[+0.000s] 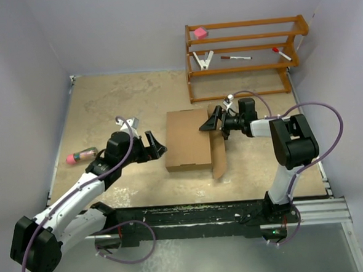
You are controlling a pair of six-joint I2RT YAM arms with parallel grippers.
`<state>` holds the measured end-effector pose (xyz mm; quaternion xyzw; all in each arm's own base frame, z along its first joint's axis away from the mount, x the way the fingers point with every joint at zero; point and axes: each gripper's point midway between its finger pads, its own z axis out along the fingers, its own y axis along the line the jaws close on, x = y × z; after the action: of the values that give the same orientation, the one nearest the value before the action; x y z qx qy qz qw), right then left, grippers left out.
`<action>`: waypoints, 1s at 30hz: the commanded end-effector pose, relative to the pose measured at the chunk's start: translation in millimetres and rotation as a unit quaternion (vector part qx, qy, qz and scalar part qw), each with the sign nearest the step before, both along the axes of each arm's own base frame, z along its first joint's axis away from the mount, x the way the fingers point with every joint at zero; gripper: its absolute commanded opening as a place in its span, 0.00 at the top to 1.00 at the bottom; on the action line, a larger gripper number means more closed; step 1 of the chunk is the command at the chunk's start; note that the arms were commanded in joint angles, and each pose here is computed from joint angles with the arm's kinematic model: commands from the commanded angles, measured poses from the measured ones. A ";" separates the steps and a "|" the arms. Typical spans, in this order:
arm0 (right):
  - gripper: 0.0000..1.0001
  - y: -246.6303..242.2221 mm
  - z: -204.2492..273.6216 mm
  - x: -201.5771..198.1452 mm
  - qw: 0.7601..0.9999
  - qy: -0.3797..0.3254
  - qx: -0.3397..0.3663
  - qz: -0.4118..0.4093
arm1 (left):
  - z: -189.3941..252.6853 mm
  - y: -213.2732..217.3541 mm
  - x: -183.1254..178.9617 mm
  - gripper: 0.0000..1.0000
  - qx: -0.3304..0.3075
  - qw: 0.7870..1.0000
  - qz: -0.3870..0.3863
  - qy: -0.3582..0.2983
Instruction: Fold the paper box
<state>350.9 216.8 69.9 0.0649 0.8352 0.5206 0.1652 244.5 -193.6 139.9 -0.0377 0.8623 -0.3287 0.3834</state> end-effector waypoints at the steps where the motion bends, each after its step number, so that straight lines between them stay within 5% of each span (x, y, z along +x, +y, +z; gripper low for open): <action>1: 0.06 -8.1 10.5 16.6 0.997 -0.053 -0.055 -0.007 | 27.9 -3.9 13.9 0.02 -0.004 0.999 -0.002 -0.037; 15: 0.00 -65.2 51.8 28.5 0.965 -0.161 -0.203 -0.040 | 51.4 -7.3 15.6 0.02 0.000 0.998 -0.022 -0.063; 20: 0.03 -79.5 90.1 23.4 0.918 -0.305 -0.255 0.012 | 54.3 -6.9 15.2 0.02 -0.011 0.996 -0.019 -0.081; 22: 0.17 -75.4 102.9 15.3 0.893 -0.368 -0.254 0.049 | 52.4 -8.7 16.9 0.02 -0.018 0.996 -0.019 -0.087; 26: 0.67 -77.2 94.0 5.9 0.866 -0.398 -0.277 0.122 | 47.1 -15.2 24.5 0.02 -0.015 0.996 -0.028 -0.087; 30: 0.86 -68.9 61.0 2.5 0.869 -0.364 -0.281 0.180 | 35.7 -23.0 39.0 0.02 0.005 0.997 -0.037 -0.073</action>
<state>362.4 140.7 164.2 -0.2528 0.8219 0.2754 0.4299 265.2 -205.9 167.1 -0.0039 0.8437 -0.3378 0.4172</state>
